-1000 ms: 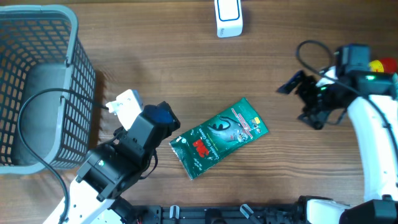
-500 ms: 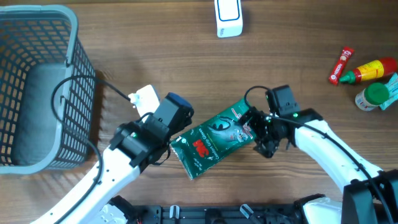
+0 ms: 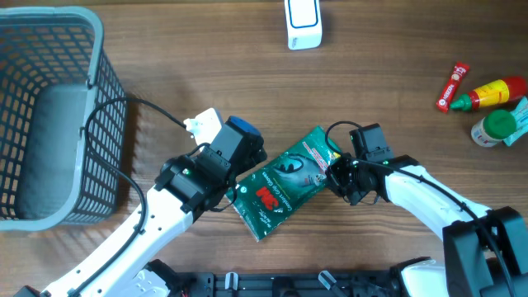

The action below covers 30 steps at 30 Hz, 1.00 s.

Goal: Scan the item barcode

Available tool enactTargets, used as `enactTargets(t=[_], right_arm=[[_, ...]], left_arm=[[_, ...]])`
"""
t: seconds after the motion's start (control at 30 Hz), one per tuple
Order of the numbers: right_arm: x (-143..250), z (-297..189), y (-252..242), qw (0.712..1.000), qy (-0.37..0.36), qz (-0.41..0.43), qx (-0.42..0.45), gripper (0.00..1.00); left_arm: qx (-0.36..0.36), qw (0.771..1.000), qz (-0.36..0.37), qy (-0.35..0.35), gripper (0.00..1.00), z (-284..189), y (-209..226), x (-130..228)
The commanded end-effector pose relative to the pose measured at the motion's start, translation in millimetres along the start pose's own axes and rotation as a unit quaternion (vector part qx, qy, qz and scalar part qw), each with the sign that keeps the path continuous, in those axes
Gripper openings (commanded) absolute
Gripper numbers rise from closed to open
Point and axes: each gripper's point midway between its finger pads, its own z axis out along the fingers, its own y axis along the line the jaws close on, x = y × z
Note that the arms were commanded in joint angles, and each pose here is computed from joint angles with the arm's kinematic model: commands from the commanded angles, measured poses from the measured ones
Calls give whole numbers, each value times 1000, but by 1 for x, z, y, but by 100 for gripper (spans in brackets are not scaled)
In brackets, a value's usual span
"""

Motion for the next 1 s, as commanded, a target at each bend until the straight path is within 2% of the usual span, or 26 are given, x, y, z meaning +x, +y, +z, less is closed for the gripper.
enactTargets(t=[0.0,0.27,0.3,0.33,0.37,0.4,0.43,0.6,0.77,0.9,0.93,0.97], right_arm=[[-7,6,-13,1000,-19,2,23,4],[-4,-27,19,996,-27,-89,-1,5],[-4,-33,20,995,-32,-91,2,5],[-4,-37,18,995,-35,-89,8,5],[-4,-38,16,995,-37,-88,12,5],[-4,-39,14,995,-40,-86,17,4],[-5,-39,12,995,-42,-86,22,5],[-7,-39,10,995,-47,-86,25,5],[-2,-43,12,995,-33,-95,28,4],[1,-57,22,992,-30,-117,35,5],[1,-61,22,992,-29,-118,42,5],[1,-70,22,990,-34,-123,59,5]], left_arm=[[8,1000,0,22,100,3,-4,9],[17,999,-1,30,100,3,-8,11],[29,999,-3,39,91,3,-13,14],[48,997,-4,56,67,5,-23,19],[59,996,-5,68,39,7,-28,23],[67,994,-5,83,27,10,-33,28],[72,993,-5,98,4,14,-37,33],[66,973,-26,219,4,46,-47,81],[65,962,-27,263,4,68,-52,101],[51,961,-27,269,4,77,-48,106],[49,962,-27,266,13,78,-47,105],[46,964,-29,261,32,80,-45,102]])
